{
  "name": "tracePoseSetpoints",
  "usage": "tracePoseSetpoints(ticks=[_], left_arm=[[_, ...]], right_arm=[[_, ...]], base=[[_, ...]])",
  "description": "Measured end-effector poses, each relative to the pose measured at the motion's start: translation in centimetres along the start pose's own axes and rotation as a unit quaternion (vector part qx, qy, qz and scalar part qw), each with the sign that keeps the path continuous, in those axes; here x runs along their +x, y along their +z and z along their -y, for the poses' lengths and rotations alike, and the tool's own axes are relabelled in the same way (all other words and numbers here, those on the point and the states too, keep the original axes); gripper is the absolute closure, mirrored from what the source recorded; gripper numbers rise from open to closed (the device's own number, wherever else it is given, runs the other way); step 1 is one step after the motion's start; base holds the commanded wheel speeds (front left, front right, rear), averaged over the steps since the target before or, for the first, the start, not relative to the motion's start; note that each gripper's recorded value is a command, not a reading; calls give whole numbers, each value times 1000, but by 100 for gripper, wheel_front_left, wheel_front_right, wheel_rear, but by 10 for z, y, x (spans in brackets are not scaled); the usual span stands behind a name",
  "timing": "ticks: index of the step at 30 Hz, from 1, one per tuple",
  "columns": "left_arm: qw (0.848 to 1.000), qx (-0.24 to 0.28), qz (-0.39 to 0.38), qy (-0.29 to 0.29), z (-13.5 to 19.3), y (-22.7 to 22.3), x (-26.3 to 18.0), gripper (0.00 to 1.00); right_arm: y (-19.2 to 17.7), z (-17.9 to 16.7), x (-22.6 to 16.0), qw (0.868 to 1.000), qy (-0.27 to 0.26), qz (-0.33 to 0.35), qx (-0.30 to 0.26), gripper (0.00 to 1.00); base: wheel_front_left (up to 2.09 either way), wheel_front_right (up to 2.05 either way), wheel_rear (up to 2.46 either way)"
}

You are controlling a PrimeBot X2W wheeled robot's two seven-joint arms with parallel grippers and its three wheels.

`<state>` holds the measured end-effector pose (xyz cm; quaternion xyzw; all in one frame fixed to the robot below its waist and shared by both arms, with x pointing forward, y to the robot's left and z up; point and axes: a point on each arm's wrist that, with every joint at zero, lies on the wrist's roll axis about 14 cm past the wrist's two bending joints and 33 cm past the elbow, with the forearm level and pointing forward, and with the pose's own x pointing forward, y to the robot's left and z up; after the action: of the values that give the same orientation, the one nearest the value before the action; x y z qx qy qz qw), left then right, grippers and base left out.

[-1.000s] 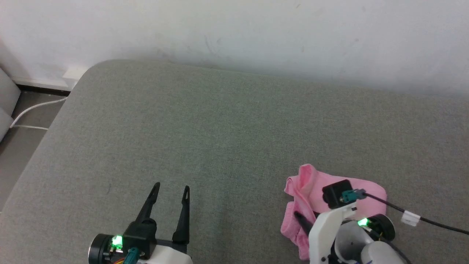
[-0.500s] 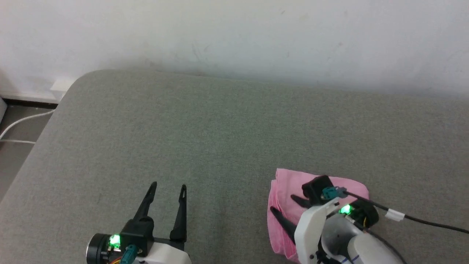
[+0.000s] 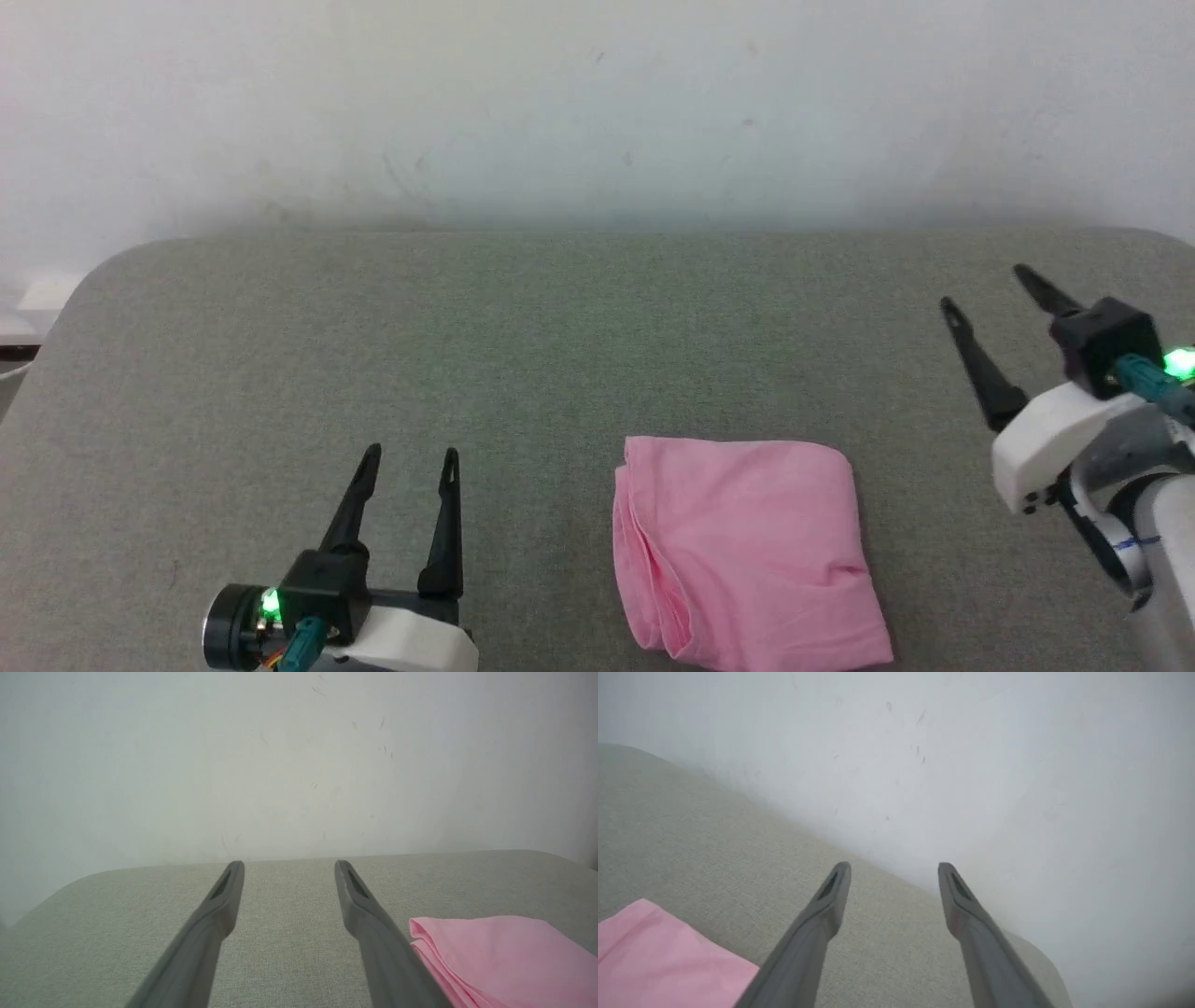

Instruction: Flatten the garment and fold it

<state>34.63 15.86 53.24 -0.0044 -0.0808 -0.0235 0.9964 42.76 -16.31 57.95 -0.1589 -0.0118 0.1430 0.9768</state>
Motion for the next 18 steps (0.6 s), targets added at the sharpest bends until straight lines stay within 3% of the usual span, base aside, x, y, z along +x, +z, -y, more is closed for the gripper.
tracePoseSetpoints(ticks=[6, 12, 18], left_arm=[[1000, -7, 4, -15, 10, 1, 8, 0], [1000, -13, -2, -20, 13, -3, 10, 0], [1000, -15, -12, -14, 10, -9, 8, 0]], right_arm=[[-6, 46, -32, 995, -90, 46, 0, 0], [-25, 45, -63, 986, -145, 70, 48, 0], [-34, 18, -79, 982, -148, 80, 89, 0]], base=[[0, 0, 0], [0, 0, 0], [0, 0, 0]])
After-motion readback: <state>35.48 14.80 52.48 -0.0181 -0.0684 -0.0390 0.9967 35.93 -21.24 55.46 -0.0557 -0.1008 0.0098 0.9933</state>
